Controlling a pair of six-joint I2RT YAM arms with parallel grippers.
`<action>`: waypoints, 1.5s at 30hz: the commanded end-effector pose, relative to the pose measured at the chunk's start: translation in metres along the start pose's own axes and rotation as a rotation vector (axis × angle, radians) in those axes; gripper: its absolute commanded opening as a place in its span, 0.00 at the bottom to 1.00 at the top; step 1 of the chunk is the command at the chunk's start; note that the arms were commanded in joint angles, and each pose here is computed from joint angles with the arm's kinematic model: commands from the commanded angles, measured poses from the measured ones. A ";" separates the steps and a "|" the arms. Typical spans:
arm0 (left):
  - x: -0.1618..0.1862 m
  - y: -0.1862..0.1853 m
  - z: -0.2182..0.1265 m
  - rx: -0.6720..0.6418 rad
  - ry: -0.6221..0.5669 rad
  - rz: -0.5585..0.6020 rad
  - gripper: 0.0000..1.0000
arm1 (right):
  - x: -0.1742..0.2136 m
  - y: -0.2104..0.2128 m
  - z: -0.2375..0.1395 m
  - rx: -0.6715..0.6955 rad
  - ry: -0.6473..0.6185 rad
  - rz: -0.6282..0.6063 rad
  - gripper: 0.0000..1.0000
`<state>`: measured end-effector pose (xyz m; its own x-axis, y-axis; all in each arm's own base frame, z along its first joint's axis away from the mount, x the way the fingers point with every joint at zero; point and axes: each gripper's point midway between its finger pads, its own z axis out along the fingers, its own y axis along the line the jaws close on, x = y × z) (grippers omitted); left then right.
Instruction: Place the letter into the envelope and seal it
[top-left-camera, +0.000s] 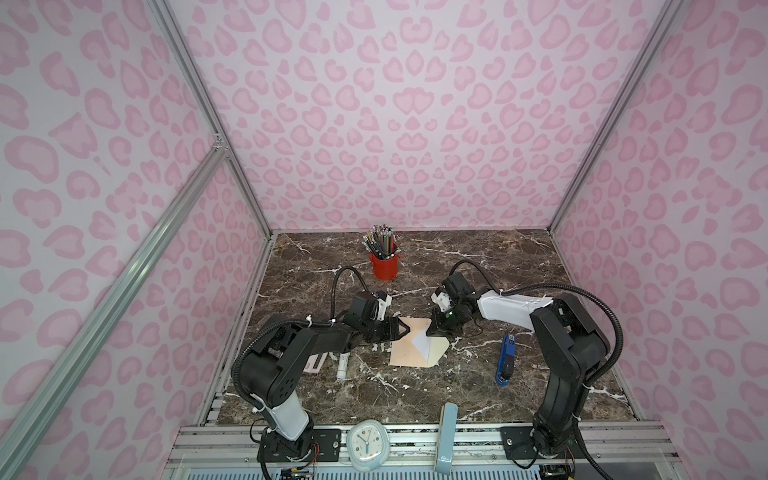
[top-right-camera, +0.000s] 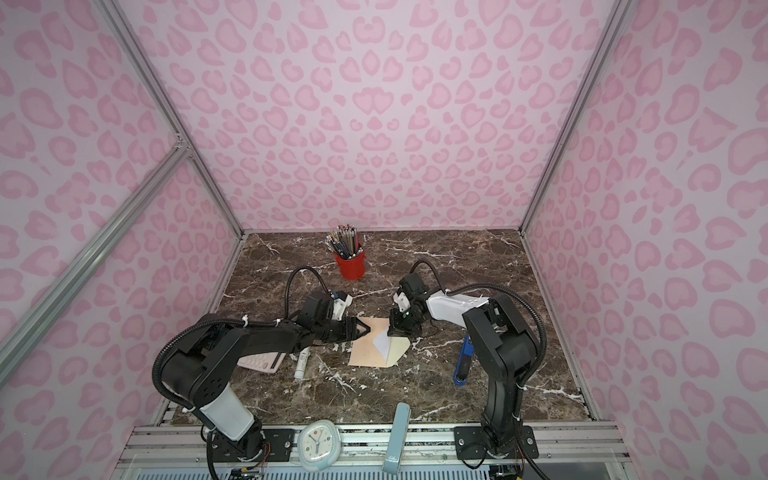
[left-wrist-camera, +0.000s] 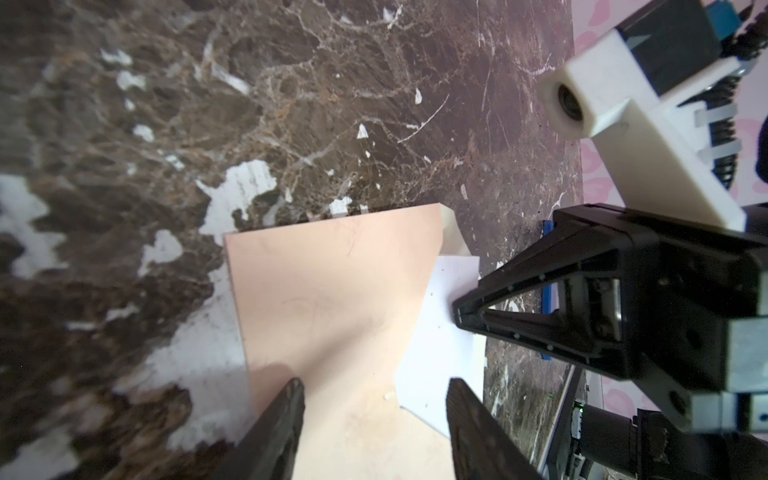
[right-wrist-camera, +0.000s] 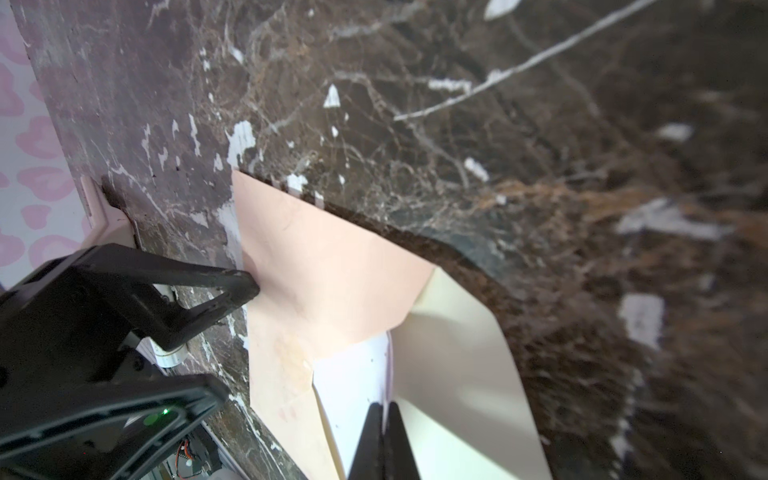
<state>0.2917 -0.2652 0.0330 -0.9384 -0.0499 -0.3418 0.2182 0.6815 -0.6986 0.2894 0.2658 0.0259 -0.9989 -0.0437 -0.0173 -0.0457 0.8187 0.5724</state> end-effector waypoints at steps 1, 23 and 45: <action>0.012 0.017 0.001 -0.067 0.037 -0.026 0.59 | 0.004 -0.001 0.003 -0.001 0.033 -0.013 0.00; 0.011 0.010 -0.004 -0.043 0.028 -0.019 0.60 | -0.008 0.021 0.024 -0.083 0.016 0.030 0.00; 0.014 0.013 -0.005 -0.060 0.034 -0.017 0.61 | -0.009 0.007 -0.013 0.040 -0.012 -0.008 0.27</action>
<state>0.2887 -0.2621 0.0342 -0.9358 -0.0477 -0.3493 0.2230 0.6873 -0.6913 0.3024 0.2753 0.0409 -0.9990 -0.0322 -0.0302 -0.0438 0.8148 0.5780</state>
